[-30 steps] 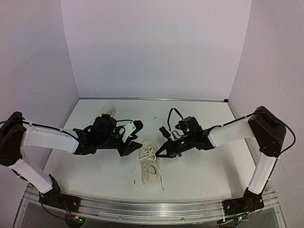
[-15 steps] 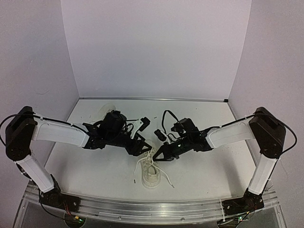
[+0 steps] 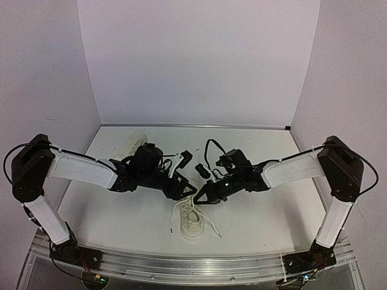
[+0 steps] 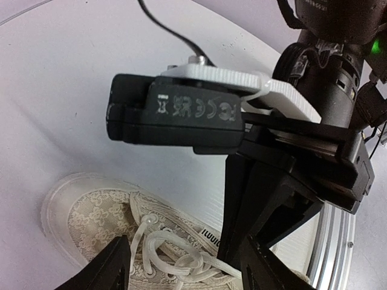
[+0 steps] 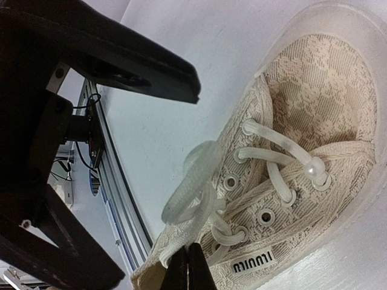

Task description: Tie the shoes

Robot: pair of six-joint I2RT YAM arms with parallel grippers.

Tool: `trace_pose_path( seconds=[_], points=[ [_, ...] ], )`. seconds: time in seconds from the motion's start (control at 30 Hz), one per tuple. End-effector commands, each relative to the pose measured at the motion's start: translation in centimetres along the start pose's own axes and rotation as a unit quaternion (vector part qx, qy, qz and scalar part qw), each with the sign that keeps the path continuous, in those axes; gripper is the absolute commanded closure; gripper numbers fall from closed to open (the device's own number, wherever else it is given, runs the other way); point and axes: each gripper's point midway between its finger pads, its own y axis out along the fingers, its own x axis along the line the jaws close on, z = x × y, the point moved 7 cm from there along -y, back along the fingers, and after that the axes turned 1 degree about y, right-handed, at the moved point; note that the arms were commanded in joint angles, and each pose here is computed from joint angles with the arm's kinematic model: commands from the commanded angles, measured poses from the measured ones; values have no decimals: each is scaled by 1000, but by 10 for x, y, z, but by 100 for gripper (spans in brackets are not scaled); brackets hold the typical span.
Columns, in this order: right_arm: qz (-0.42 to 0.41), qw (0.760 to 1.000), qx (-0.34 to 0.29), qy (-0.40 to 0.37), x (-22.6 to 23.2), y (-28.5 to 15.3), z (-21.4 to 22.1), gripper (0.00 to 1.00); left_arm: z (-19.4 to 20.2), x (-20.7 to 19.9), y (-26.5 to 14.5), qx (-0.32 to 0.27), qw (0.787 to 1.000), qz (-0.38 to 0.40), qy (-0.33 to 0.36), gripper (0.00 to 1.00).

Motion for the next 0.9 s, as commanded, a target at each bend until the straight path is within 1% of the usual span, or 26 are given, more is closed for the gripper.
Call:
trace_pose_path(
  seconds=[0.0,0.2,0.3,0.4,0.57,0.67,0.87],
  points=[
    [-5,999,-22,-31,17,-6,-15,100,-5,-3,5,-13,1000,16,-4,38],
    [2,999,-26,-34,18,-9,-16,100,-2,-1,10,-5,1000,20,-12,48],
    [3,999,-26,-33,18,-9,-16,100,-2,-2,11,-8,1000,25,-13,59],
    [5,999,-26,-32,18,-9,-16,100,-3,-2,10,-12,1000,25,-13,73],
    [8,999,-28,-32,18,-11,-15,100,-4,-1,9,-13,1000,19,-12,88],
    [12,999,-29,-32,17,-13,-13,100,-2,1,8,-11,1000,9,-11,100],
    [43,998,-33,-25,7,-21,-6,100,-1,6,-3,-17,1000,-22,-8,100]
  ],
)
